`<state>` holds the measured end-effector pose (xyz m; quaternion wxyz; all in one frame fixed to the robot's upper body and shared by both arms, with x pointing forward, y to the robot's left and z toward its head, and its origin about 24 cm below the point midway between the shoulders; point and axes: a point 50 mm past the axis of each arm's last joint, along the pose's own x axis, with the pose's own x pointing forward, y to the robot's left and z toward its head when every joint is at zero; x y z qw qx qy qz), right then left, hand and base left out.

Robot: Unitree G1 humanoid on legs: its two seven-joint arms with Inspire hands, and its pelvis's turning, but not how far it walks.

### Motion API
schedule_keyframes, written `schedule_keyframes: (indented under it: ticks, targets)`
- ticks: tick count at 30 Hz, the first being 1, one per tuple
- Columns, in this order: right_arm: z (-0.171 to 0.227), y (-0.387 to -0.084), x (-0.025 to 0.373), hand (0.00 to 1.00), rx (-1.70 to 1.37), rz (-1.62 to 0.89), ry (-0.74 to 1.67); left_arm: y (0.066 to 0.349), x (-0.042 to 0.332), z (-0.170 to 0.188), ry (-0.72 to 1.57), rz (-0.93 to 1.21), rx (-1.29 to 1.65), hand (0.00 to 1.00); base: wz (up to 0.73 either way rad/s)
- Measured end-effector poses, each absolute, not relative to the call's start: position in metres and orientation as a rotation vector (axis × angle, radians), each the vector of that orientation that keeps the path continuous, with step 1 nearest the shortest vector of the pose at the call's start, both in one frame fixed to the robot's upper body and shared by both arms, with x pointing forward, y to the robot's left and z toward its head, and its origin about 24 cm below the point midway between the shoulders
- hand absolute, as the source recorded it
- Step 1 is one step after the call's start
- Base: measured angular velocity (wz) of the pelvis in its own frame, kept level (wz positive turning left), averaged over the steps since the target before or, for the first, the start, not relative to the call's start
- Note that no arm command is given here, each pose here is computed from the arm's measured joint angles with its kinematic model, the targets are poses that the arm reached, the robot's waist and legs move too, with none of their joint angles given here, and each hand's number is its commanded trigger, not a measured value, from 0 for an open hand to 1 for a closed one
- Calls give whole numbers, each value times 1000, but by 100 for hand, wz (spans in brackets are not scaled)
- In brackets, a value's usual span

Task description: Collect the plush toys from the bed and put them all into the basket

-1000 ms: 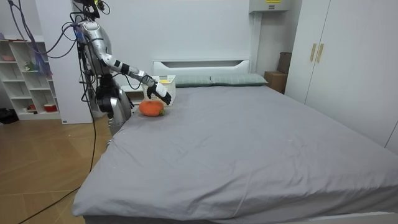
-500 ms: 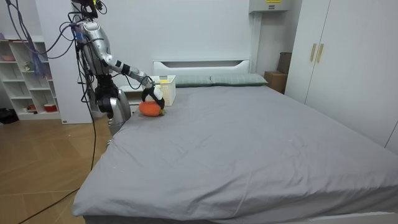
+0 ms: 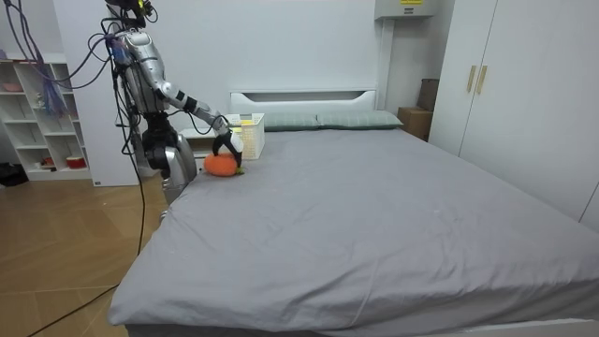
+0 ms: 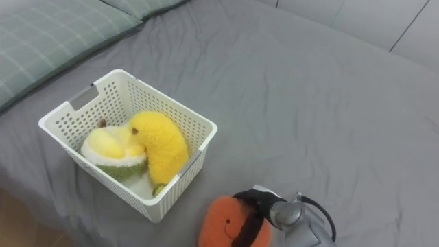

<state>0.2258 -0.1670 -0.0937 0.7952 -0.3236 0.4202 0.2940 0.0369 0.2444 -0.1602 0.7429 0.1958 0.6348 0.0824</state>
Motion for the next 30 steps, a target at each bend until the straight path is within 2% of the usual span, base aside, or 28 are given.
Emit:
schedule_keyframes:
  ticks: [20,26,30]
  targets:
    - [-96,-160,225,100,-699,652,900,244,47,-158,1351,161,469,0,-1]
    - [-67,-170,248,100,-616,531,749,251,51,-155,1325,189,469,0,-1]
    - [-31,-179,269,100,-659,447,568,256,50,-153,1316,202,475,0,0]
